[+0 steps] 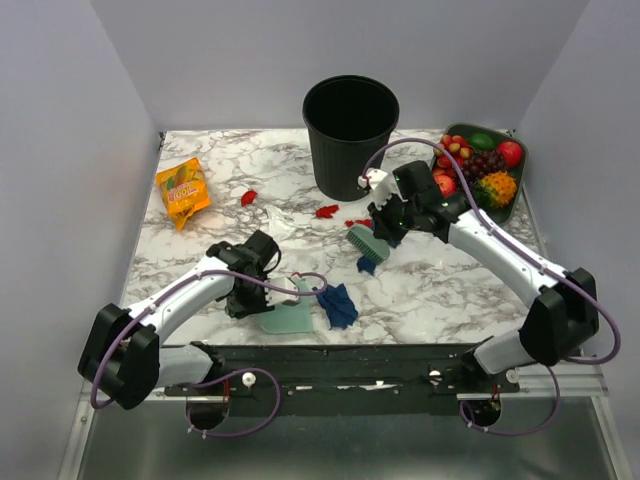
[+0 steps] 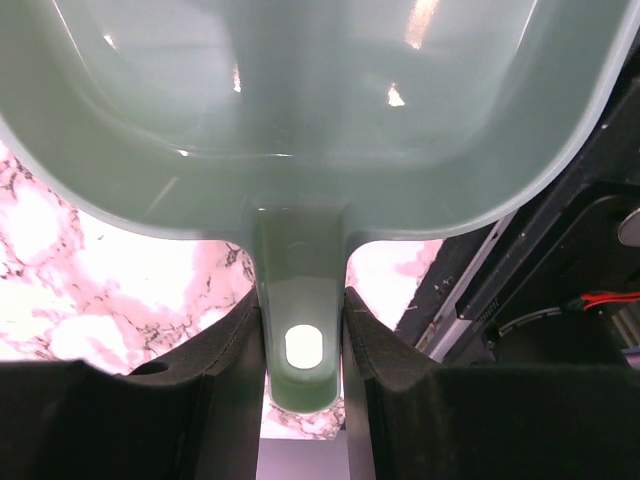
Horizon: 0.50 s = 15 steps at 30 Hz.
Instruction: Sweep away the paper scraps from the table
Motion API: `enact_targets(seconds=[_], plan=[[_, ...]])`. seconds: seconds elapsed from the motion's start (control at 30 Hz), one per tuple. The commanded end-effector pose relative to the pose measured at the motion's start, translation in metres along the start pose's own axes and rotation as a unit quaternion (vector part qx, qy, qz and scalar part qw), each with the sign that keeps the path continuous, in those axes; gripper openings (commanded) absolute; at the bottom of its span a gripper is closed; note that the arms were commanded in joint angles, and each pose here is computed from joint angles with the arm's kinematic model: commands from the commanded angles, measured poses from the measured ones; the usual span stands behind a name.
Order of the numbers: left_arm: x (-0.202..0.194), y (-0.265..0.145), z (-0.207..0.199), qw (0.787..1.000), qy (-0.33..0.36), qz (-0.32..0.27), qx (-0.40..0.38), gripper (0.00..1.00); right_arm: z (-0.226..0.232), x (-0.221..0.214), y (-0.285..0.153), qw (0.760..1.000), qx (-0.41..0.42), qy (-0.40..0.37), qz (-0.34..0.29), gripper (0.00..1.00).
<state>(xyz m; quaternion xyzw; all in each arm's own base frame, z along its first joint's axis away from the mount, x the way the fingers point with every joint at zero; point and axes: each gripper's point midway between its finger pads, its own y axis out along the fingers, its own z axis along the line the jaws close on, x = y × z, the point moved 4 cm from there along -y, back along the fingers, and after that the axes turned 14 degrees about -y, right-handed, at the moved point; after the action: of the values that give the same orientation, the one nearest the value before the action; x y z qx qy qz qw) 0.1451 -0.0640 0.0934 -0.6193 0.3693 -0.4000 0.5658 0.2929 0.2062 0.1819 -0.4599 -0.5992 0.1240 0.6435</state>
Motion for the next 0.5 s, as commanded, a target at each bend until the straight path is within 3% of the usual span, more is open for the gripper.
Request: enact_targets(seconds=[0.0,0.17,0.33,0.47], plan=[[0.018,-0.006,0.009,0.999,-0.015,-0.015,0.03,0.0,-0.006,-0.007,-0.042,0.998,-0.064,-0.024,0.015,0.01],[0.022,-0.002,0.004,0.999,-0.019,0.0,0.037,0.0,0.009,-0.005,-0.069,0.997,-0.053,0.054,0.032,0.01],[0.021,-0.001,0.001,0.998,-0.011,0.03,0.049,0.0,0.021,-0.037,-0.062,0.983,-0.069,0.131,0.104,0.01],[0.018,0.0,-0.004,0.997,-0.014,0.047,0.059,0.0,0.044,-0.04,-0.045,0.98,-0.015,0.155,0.123,0.01]])
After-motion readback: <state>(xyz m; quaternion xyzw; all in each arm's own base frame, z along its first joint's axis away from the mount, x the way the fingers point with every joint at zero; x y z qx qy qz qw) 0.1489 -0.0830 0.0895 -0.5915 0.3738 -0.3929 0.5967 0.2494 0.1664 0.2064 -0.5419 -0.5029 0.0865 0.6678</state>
